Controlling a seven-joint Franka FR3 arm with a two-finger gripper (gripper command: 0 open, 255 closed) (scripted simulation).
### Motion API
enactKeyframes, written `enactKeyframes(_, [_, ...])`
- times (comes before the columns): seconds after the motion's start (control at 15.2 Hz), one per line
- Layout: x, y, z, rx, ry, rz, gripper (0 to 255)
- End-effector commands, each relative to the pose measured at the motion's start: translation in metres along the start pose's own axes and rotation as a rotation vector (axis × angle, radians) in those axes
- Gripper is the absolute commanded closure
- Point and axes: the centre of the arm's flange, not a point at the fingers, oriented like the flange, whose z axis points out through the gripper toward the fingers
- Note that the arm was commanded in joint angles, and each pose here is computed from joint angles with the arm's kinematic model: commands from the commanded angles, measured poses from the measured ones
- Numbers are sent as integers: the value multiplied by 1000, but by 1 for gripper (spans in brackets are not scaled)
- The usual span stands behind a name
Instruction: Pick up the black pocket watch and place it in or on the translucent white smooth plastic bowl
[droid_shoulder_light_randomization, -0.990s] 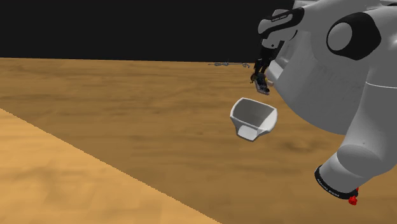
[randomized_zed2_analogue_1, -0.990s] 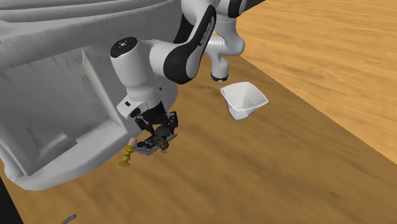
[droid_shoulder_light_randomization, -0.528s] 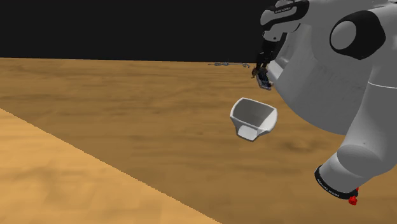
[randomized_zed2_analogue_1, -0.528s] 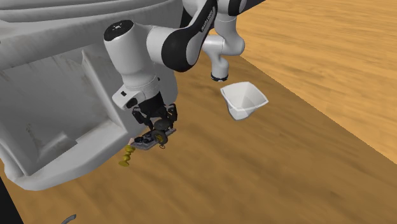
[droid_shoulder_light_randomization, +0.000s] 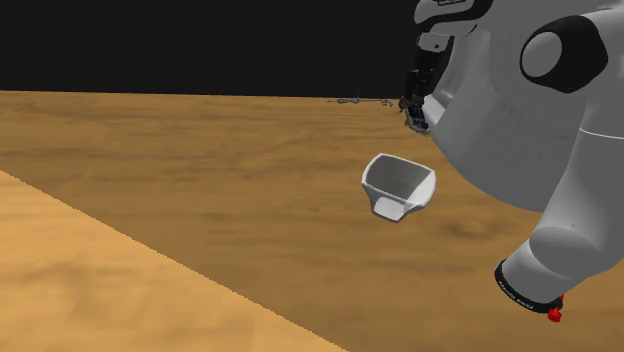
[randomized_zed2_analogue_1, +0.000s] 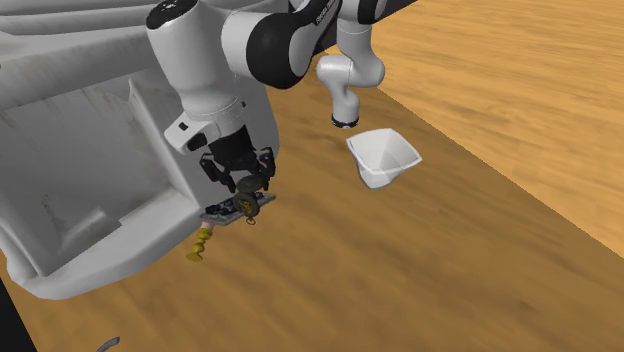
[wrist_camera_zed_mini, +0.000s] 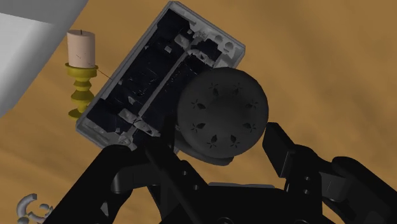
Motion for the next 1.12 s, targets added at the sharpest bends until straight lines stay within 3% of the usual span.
enactKeyframes(0.0, [0,-3,-11,0,1,0,255])
enactKeyframes(1.06, [0,-12,-95,0,1,0,255])
